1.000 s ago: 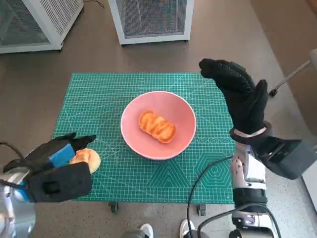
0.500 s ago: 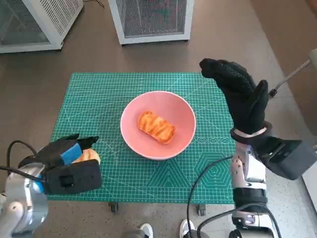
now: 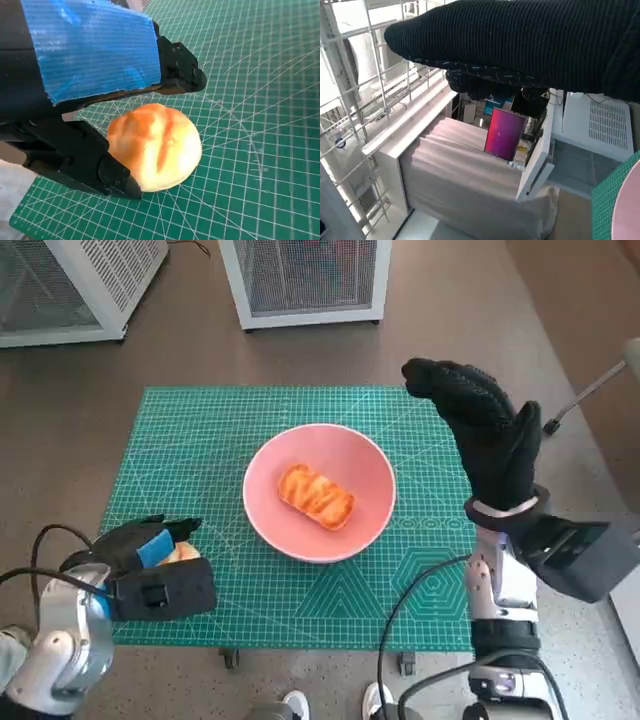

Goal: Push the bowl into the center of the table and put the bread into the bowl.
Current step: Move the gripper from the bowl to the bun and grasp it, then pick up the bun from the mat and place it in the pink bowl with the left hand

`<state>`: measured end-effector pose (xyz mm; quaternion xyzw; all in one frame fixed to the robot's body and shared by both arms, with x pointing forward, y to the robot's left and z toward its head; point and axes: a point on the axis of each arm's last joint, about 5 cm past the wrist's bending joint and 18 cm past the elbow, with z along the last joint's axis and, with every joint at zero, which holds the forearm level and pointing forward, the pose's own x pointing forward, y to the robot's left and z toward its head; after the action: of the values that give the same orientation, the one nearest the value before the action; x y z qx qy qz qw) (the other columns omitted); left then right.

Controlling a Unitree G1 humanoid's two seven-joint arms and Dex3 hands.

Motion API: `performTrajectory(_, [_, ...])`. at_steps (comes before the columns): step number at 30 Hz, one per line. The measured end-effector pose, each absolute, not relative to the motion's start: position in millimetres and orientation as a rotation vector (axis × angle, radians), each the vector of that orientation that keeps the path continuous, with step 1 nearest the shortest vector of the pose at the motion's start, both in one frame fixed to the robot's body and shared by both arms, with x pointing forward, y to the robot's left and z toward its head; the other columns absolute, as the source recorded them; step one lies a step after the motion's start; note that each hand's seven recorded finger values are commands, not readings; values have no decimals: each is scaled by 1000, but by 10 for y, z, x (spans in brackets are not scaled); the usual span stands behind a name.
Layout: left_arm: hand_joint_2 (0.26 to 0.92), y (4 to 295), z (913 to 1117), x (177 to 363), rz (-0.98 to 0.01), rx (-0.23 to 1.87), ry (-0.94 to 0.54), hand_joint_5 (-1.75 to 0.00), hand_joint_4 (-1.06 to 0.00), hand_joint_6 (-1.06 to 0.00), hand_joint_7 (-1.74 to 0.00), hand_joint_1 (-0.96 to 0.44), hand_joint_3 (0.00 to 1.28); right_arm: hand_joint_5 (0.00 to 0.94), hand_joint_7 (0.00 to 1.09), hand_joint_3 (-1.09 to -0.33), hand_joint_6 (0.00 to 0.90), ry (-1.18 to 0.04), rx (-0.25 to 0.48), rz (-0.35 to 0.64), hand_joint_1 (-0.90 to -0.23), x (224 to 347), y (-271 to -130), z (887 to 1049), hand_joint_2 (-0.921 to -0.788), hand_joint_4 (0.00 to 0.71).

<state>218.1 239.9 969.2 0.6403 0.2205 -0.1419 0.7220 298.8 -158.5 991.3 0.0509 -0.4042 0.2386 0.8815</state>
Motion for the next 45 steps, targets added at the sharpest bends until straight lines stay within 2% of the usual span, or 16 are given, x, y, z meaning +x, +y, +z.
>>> performTrajectory(7, [841, 2426, 9631, 2227, -289, 1436, 469, -77, -666, -715, -88, 52, 33, 1, 361, -781, 121, -846, 105, 497, -680, 2985, -1586, 9921, -921, 208])
performTrajectory(9, [856, 2434, 9620, 2235, -284, 1442, 460, -111, -779, -786, -112, 56, 35, 1, 361, -780, 121, -847, 105, 497, -680, 2985, -1587, 9922, -921, 208])
performTrajectory(10, [869, 2439, 9614, 2240, -283, 1446, 456, -311, -769, -748, -326, 45, 40, 1, 361, -779, 121, -847, 105, 497, -680, 2984, -1588, 9922, -921, 208])
performTrajectory(11, [888, 2443, 9608, 2246, -281, 1452, 447, -636, -725, -663, -665, 29, 74, 1, 361, -779, 120, -847, 105, 497, -680, 2984, -1587, 9923, -921, 208])
performTrajectory(12, [900, 2446, 9604, 2250, -278, 1457, 438, -846, -710, -625, -852, 19, 84, 1, 361, -778, 120, -848, 105, 497, -680, 2984, -1587, 9923, -921, 208])
performTrajectory(14, [910, 2453, 9599, 2263, -271, 1468, 416, -1026, -704, -609, -994, 11, 82, 1, 362, -777, 120, -849, 105, 497, -680, 2984, -1587, 9925, -921, 208])
performTrajectory(17, [916, 2463, 9589, 2271, -270, 1477, 398, -1147, -706, -627, -1065, 5, 67, 1, 362, -776, 120, -851, 105, 497, -680, 2982, -1587, 9927, -921, 208])
performTrajectory(30, [919, 2488, 9658, 2266, -278, 1465, 369, -1181, -715, -641, -1111, 3, 53, 0, 362, -775, 120, -848, 105, 495, -681, 2976, -1593, 9918, -921, 208])
performTrajectory(38, [920, 2460, 9918, 2241, -237, 1435, 288, -1144, -722, -628, -1151, 3, 52, 0, 363, -774, 120, -847, 109, 494, -681, 2978, -1596, 9912, -921, 208])
performTrajectory(45, [919, 2421, 10203, 2238, -161, 1419, 166, -1128, -734, -641, -1140, 3, 43, 0, 363, -773, 120, -834, 112, 493, -679, 2985, -1601, 9887, -921, 208])
